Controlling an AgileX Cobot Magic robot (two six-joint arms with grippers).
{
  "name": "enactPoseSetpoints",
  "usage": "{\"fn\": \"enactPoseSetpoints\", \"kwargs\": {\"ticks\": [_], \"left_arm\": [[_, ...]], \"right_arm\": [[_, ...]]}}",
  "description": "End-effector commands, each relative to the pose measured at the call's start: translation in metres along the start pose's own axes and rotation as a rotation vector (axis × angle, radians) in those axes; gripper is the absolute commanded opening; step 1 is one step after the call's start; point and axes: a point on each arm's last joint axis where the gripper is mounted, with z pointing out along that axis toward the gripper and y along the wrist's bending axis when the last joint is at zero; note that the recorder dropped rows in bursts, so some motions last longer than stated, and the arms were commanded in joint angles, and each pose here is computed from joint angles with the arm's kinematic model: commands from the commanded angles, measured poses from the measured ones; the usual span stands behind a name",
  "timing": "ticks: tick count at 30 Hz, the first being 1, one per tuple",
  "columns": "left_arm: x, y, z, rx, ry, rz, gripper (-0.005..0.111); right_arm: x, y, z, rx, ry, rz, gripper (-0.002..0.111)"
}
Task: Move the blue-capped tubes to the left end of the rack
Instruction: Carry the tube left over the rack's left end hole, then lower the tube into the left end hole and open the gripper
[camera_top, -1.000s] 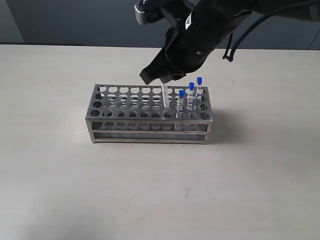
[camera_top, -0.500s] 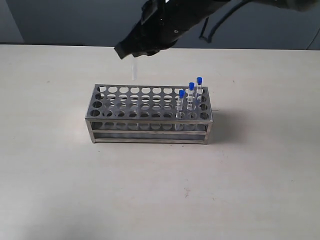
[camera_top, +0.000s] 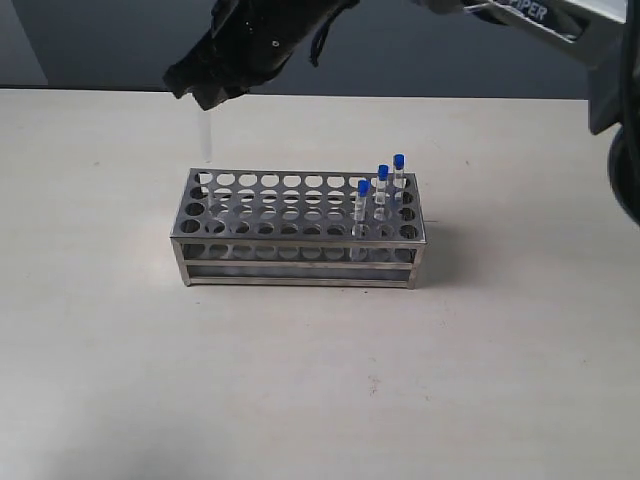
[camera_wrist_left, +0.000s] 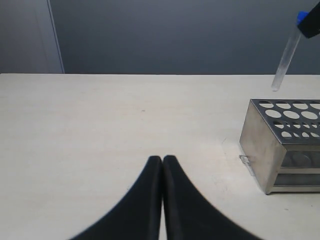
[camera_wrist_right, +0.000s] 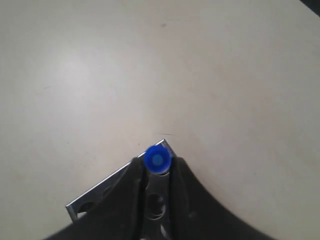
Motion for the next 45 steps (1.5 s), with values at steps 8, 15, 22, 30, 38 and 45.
{"fn": "enactPoseSetpoints", "kwargs": {"ticks": [8, 15, 22, 30, 38, 45], "left_arm": [[-0.002, -0.001, -0.001, 0.011, -0.014, -0.001, 0.001], [-0.002, -0.001, -0.001, 0.011, -0.014, -0.001, 0.001], [-0.002, -0.001, -0.001, 0.011, -0.014, -0.001, 0.001], [-0.002, -0.001, -0.001, 0.01, -0.012, -0.001, 0.001], [-0.002, -0.001, -0.001, 0.01, -0.012, -0.001, 0.001], [-0.002, -0.001, -0.001, 0.01, -0.012, -0.001, 0.001]], "right_arm": [[0.01, 0.003, 0.03, -0.017, 0.055, -0.023, -0.001], [0.005, 0.002, 0.02, 0.013, 0.035, -0.049, -0.001], [0.002, 0.0, 0.018, 0.044, 0.017, -0.065, -0.001], [0.016, -0.002, 0.038, 0.01, 0.092, -0.043, -0.001], [0.019, -0.002, 0.044, -0.01, 0.1, -0.021, -0.001], [0.024, 0.0, 0.054, -0.021, 0.122, -0.019, -0.001]]}}
